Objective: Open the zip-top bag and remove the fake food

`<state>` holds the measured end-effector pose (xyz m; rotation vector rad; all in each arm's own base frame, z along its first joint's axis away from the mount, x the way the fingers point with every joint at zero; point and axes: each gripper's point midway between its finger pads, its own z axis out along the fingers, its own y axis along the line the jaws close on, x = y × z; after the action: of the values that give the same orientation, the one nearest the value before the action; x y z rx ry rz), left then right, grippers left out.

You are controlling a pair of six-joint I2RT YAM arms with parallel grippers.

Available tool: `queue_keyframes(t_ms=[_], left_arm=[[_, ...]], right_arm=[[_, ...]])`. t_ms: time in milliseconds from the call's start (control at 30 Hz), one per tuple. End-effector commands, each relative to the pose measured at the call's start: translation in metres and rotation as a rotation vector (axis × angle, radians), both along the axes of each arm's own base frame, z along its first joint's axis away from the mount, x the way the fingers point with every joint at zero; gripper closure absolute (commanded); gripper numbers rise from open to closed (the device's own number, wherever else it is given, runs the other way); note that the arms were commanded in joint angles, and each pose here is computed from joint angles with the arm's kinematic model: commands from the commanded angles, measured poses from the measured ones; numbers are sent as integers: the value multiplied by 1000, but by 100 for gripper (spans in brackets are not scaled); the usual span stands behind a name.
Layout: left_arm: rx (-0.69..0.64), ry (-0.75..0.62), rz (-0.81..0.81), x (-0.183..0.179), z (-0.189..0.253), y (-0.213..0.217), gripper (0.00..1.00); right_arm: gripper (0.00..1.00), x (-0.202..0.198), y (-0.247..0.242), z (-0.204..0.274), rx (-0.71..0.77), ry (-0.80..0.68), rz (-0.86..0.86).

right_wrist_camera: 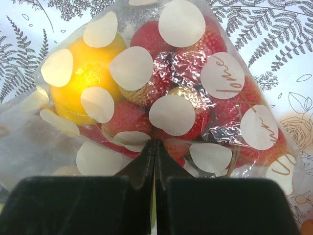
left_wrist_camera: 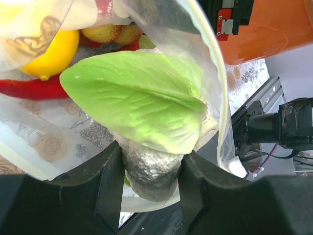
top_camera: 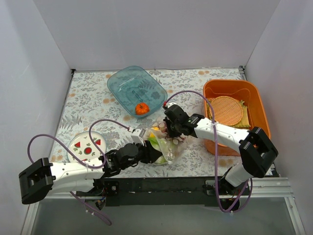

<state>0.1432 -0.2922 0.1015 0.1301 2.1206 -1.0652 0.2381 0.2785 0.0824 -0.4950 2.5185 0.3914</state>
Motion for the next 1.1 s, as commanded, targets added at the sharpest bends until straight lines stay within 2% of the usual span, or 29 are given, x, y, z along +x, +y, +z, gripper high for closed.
queue_keyframes(t_ms=[0, 133, 167, 333, 367, 533, 800, 900, 1067], left_arm=[[-36, -37, 15, 1, 12, 6, 76], [-10, -78, 58, 12, 23, 9, 73], [27, -68, 70, 13, 18, 12, 73], [48, -37, 157, 23, 33, 19, 73], [84, -21, 159, 20, 27, 25, 73], [67, 9, 141, 11, 39, 30, 70], [131, 80, 191, 8, 32, 44, 69], [103, 78, 168, 6, 43, 38, 69], [139, 119, 170, 0, 50, 45, 69]], right_arm=[[99, 8, -9, -8, -35, -15, -40], [99, 6, -9, -9, -38, -4, -35], [99, 6, -10, -9, -41, -5, -34], [99, 5, -12, -9, -42, -10, -37], [99, 5, -12, -9, -41, -13, -40], [99, 7, -15, -10, -57, -17, -50], [99, 8, -8, -7, -39, -21, -37], [99, 7, -8, -7, -45, -22, -37], [99, 7, -11, -10, -55, -24, -40]])
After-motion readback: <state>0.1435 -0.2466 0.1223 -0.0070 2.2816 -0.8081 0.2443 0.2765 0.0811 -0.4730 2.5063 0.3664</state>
